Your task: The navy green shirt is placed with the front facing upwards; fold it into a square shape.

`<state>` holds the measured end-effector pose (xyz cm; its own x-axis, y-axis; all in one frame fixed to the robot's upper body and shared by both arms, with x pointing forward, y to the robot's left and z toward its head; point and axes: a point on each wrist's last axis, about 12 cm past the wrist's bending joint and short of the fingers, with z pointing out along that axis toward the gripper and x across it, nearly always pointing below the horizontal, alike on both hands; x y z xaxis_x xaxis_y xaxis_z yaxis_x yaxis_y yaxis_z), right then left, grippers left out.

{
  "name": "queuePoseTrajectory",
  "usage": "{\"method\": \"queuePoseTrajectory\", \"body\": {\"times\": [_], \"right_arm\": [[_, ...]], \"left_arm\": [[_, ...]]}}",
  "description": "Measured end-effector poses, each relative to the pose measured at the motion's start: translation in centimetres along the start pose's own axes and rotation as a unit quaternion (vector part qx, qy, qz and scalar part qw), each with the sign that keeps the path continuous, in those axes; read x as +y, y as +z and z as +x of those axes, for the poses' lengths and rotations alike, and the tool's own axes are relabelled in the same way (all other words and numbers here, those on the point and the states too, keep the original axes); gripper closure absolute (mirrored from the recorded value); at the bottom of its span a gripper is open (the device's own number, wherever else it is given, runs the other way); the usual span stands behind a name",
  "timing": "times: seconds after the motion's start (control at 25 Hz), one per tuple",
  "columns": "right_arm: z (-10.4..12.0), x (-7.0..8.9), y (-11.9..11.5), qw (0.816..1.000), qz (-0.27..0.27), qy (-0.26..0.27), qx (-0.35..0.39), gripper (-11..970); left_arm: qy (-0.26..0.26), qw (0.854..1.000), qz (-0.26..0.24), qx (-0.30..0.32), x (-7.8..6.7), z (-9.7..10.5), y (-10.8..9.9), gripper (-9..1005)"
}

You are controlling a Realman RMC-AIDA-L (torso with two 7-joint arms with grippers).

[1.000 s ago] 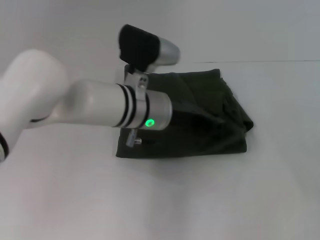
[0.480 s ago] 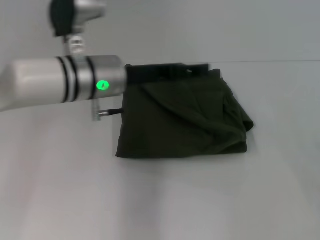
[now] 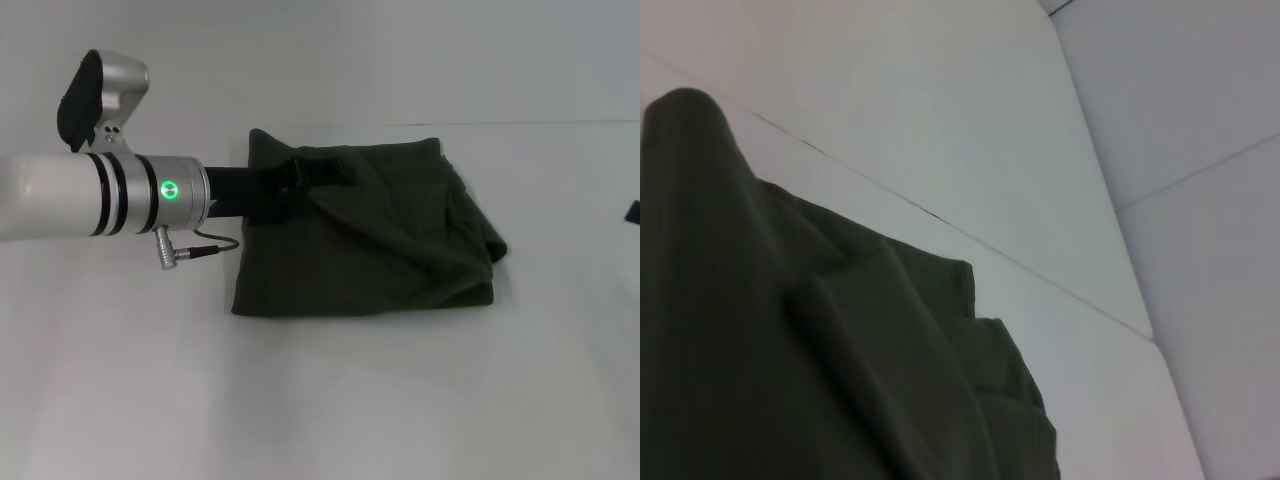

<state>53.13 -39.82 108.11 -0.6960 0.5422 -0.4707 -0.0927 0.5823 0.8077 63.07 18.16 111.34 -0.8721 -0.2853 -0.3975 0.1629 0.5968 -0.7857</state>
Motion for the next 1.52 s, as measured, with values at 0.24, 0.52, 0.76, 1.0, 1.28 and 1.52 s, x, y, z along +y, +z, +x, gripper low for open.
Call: {"method": "queuePoseTrajectory", "body": {"times": [0.24, 0.52, 0.76, 1.0, 1.28, 1.52], "right_arm": [[-1.8, 4.4, 4.0, 0.984, -0.038, -0.137, 0.105, 44], [-4.5, 11.6, 10.4, 0.933, -0.024, -0.289, 0.212, 44], [-3.5, 16.6, 15.9, 0.872, 0.012, -0.396, 0.287, 44], [-1.1, 19.8, 19.8, 0.819, 0.053, -0.472, 0.321, 44], [0.8, 20.2, 22.0, 0.787, 0.134, -0.504, 0.33, 44], [1.4, 19.9, 22.3, 0.783, 0.134, -0.506, 0.336, 45]], "left_arm": [[-0.028, 0.999, 0.011, -0.043, 2.4, 0.7, -2.8, 122], [-0.052, 0.995, 0.027, -0.075, 5.2, 1.7, -7.7, 123], [-0.065, 0.99, 0.04, -0.116, 6.5, 1.9, -11.0, 123], [-0.071, 0.988, 0.038, -0.134, 7.1, 1.8, -11.8, 122], [-0.071, 0.987, 0.038, -0.138, 7.2, 1.9, -11.7, 122], [-0.071, 0.987, 0.036, -0.139, 7.2, 1.8, -11.4, 122]]}}
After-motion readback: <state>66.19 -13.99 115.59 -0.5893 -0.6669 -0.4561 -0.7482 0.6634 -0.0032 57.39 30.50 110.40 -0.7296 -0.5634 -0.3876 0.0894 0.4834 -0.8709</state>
